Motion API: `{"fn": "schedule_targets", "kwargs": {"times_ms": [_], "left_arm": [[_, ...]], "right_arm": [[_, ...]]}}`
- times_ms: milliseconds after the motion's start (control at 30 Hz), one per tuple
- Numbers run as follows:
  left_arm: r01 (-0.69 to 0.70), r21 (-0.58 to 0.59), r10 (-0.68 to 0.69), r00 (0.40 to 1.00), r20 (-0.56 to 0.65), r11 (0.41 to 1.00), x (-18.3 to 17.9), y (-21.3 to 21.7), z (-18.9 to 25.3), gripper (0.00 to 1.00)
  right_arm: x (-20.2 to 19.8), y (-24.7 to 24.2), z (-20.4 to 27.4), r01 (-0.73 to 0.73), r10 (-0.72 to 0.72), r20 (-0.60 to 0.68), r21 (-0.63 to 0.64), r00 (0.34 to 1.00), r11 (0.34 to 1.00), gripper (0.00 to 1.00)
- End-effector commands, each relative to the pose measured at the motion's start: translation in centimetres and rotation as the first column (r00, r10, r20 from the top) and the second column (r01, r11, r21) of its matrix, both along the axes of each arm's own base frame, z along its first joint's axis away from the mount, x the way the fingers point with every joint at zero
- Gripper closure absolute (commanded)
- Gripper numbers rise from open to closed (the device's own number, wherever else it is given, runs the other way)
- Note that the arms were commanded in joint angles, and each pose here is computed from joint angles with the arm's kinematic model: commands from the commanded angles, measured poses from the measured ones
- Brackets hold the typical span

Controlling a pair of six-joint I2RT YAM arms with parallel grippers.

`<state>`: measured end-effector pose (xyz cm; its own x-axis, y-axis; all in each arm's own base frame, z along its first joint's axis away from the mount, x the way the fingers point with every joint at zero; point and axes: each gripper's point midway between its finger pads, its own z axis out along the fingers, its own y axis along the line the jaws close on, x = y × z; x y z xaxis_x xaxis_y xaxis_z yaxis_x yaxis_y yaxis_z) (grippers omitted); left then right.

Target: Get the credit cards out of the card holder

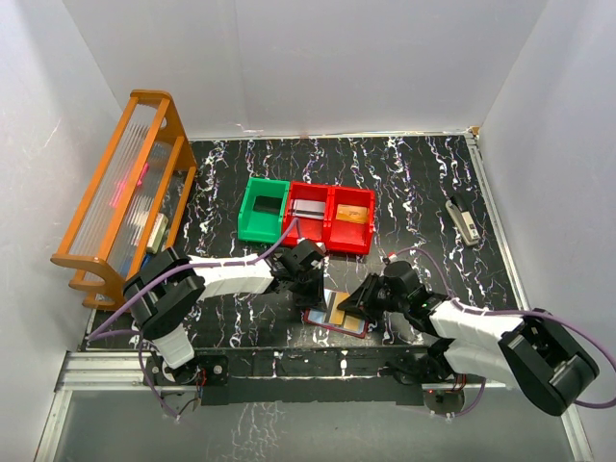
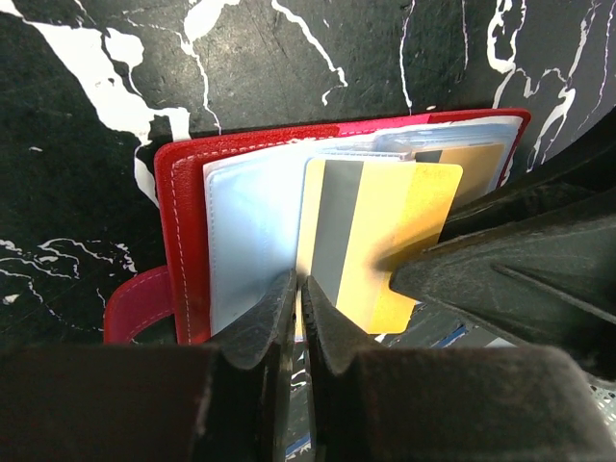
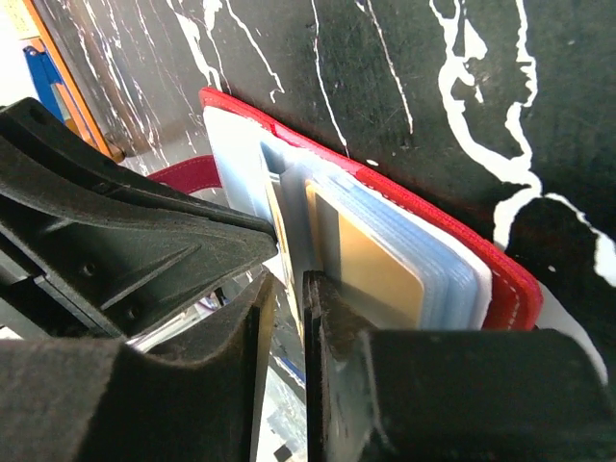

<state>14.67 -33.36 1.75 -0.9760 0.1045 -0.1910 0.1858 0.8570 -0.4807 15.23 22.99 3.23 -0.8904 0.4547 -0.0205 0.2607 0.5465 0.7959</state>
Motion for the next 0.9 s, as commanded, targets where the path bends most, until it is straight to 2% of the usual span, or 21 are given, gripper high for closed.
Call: {"fn": "schedule_targets", "kwargs": {"times_ms": [0,167,367,467,567,600,733,867], "left_arm": [[-0.013,0.175,0.018,0.999,-0.027,0.985,-1.4,4.2,-2.4,0.93],[-0.009,0.175,0.014,1.000,-0.024,0.985,-1.3,4.1,-2.3,0.94],[-0.002,0.170,0.006,1.000,-0.027,0.986,-1.4,4.0,-2.3,0.93],[-0.002,0.169,0.007,1.000,-0.030,0.986,-1.5,4.1,-2.3,0.93],[-0.005,0.174,0.010,1.000,-0.027,0.985,-1.5,4.2,-2.4,0.94],[-0.008,0.181,0.013,1.000,-0.025,0.984,-1.4,4.3,-2.5,0.94],[-0.039,0.208,0.042,0.999,-0.012,0.977,-1.2,4.9,-2.5,0.95],[-0.074,0.226,0.072,0.997,0.017,0.971,-0.8,5.7,-2.1,0.95]], "right_arm": [[0.7,-0.7,0.6,0.035,-0.033,0.053,-0.023,0.998,0.999,0.82],[0.2,-0.8,0.5,0.035,-0.035,0.049,-0.004,0.998,0.999,0.91],[0.4,-0.5,0.4,0.021,-0.021,0.039,-0.007,0.999,1.000,0.84],[0.6,-0.3,0.3,0.018,-0.018,0.035,-0.006,0.999,1.000,0.83],[0.7,0.0,0.3,-0.007,0.007,0.030,-0.022,1.000,1.000,0.93],[0.8,0.0,0.3,-0.013,0.014,0.034,-0.035,0.999,0.999,0.99],[0.7,-1.1,0.1,0.001,0.003,0.043,-0.098,0.999,0.995,1.00],[0.2,-1.6,0.6,0.006,0.000,0.067,-0.086,0.998,0.996,1.00]]}}
